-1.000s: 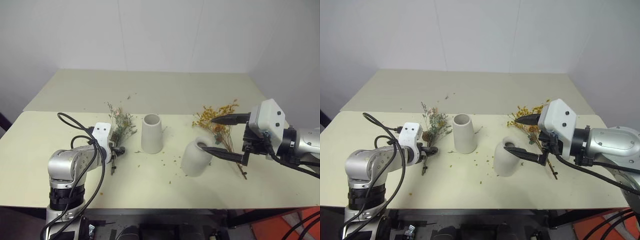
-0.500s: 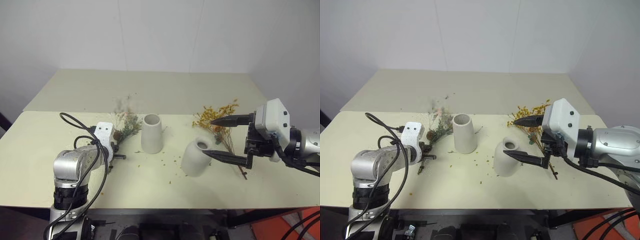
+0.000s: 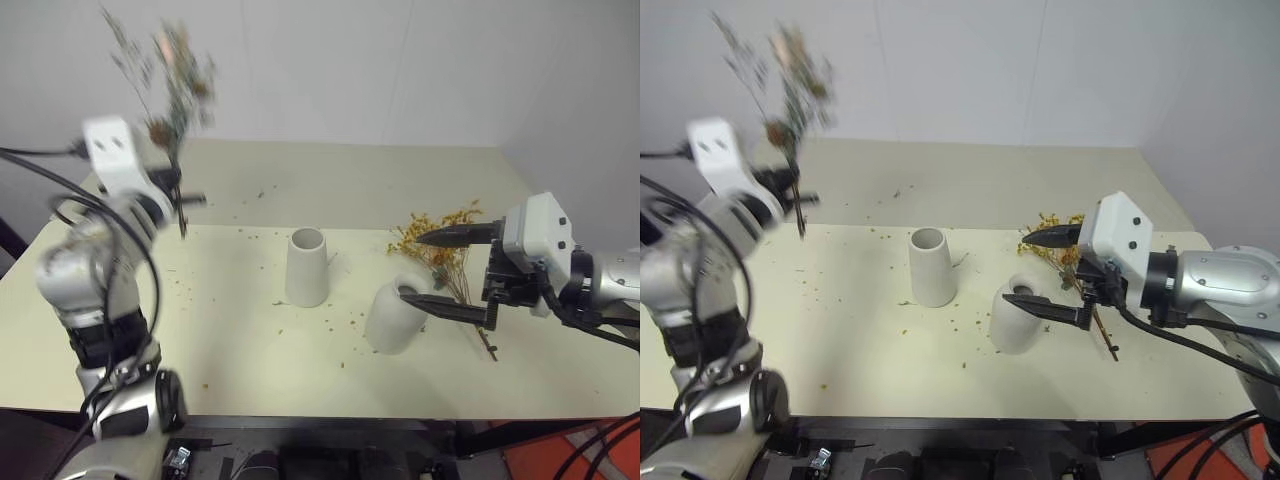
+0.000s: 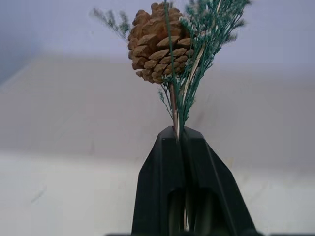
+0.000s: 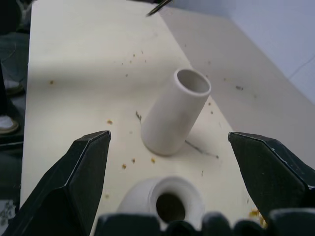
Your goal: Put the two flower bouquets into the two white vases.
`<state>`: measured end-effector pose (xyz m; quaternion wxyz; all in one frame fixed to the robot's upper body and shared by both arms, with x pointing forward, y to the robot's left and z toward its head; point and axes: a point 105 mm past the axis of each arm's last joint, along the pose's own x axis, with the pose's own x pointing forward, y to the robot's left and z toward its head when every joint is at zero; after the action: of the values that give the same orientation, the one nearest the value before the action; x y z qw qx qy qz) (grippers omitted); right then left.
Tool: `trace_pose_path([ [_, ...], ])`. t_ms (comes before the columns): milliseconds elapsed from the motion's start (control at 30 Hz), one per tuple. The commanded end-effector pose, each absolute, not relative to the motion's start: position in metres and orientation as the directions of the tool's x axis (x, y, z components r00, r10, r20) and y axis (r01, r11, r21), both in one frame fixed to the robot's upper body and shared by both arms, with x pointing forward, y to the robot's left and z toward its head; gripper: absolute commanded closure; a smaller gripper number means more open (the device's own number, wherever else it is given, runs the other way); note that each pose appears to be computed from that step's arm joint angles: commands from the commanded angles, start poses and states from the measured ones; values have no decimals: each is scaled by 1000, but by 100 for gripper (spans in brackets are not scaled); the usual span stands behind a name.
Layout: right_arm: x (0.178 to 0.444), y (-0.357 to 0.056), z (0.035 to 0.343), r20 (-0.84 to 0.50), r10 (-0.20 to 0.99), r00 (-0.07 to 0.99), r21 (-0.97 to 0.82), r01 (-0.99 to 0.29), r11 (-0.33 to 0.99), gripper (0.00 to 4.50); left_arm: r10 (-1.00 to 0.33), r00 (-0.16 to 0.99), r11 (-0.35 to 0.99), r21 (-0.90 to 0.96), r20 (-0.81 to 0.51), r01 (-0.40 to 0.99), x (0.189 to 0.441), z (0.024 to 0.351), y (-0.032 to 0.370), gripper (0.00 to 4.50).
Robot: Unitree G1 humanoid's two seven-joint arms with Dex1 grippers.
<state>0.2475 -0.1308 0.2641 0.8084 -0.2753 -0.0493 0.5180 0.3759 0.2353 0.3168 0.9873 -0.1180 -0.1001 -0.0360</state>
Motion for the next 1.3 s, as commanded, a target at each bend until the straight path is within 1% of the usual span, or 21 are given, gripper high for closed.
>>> trace_pose_path([
  [33, 254, -126, 274, -150, 862, 484, -558, -761, 331, 0, -221, 857, 844, -348, 466, 407, 371, 360, 225, 448],
  [67, 256, -125, 274, -145, 862, 485, -562, -758, 332, 0, -244, 827, 815, -355, 506, 458, 369, 366, 224, 448],
  [100, 258, -123, 275, -132, 864, 486, -566, -752, 337, 0, -318, 771, 752, -350, 551, 560, 368, 373, 218, 448],
  [200, 263, -118, 277, -95, 865, 492, -577, -736, 355, 0, -526, 572, 570, -239, 630, 786, 359, 380, 198, 448],
  [233, 265, -116, 278, -85, 864, 496, -582, -728, 361, 0, -572, 516, 525, -199, 637, 827, 359, 378, 192, 448],
  [333, 269, -112, 279, -60, 860, 507, -591, -713, 379, 0, -663, 404, 411, -146, 630, 900, 365, 367, 177, 448],
  [400, 270, -109, 279, -47, 859, 510, -590, -708, 388, 0, -718, 295, 293, -111, 630, 950, 365, 360, 167, 448],
  [467, 271, -106, 279, -36, 856, 516, -584, -705, 401, 0, -745, 213, 198, -95, 633, 976, 367, 355, 155, 448],
  [567, 273, -103, 279, -27, 845, 534, -577, -699, 423, 0, -761, 121, 84, -88, 637, 993, 370, 350, 144, 448],
  [633, 275, -100, 278, -22, 836, 548, -575, -691, 438, 0, -792, 68, 17, -90, 606, 996, 371, 342, 135, 448],
  [700, 277, -97, 277, -14, 832, 555, -573, -686, 448, 0, -821, 41, -1, -74, 569, 997, 373, 333, 127, 448],
  [867, 277, -90, 279, 17, 824, 566, -568, -673, 474, 0, -832, -18, -61, -59, 554, 996, 375, 322, 115, 448],
  [1033, 276, -88, 279, 24, 817, 576, -571, -663, 484, 0, -858, -17, -47, -45, 514, 998, 381, 307, 104, 448],
  [1200, 276, -91, 282, 31, 809, 586, -580, -649, 493, 0, -866, -12, -29, -28, 500, 999, 384, 302, 97, 448],
  [1300, 276, -92, 283, 34, 806, 590, -583, -644, 496, 0, -884, -19, -28, -14, 467, 1000, 384, 295, 93, 448],
])
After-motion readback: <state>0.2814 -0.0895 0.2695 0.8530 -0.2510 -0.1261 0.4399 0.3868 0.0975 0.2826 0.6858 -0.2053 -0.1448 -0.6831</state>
